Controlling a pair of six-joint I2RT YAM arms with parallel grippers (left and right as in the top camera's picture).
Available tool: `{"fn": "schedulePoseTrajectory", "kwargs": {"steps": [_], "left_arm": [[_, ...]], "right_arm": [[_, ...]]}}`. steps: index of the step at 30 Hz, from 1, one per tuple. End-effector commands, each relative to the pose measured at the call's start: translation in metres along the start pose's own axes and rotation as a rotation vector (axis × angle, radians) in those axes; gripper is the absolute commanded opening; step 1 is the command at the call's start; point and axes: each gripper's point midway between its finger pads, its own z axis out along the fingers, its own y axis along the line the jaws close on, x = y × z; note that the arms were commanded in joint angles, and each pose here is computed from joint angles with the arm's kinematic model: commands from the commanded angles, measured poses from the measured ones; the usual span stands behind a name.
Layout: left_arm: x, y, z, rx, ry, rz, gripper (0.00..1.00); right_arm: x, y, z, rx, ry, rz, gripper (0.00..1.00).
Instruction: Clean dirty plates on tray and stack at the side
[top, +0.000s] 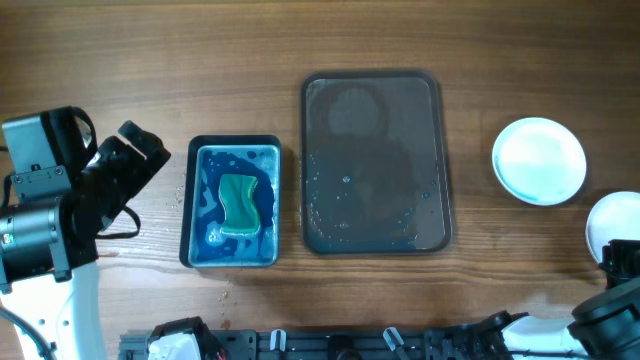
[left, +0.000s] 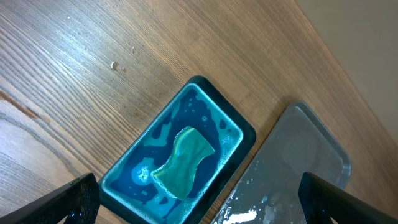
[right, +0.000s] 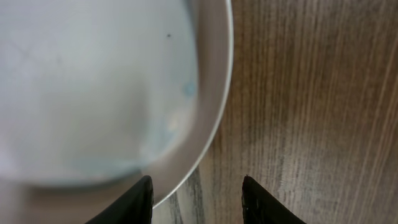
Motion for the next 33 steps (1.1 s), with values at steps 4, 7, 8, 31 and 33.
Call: {"fn": "schedulePoseTrajectory", "kwargs": {"steps": [4,7,8,31,33], "left_arm": [[-0.003,-0.002,-0.003,0.014,-0.006,-0.004,1.00],[-0.003,-0.002,-0.003,0.014,-0.006,-0.004,1.00],[-0.003,-0.002,-0.003,0.014,-0.006,-0.004,1.00],[-0.003,-0.002,-0.003,0.014,-0.006,-0.004,1.00],[-0.003,-0.002,-0.003,0.014,-0.006,-0.004,1.00]], "right_arm": [[0.007,-0.013,0.010,0.058,0.016,0.027,0.26],[0.008,-0.013,0.010,0.062,0.021,0.027,0.25],[0.009,-0.014,0.010,0.066,0.020,0.027,0.26],[0.019,0.031,-0.044,-0.227,0.059,-0.066,0.04],[0.022,0.042,-0.066,-0.303,0.030,-0.086,0.04]]}}
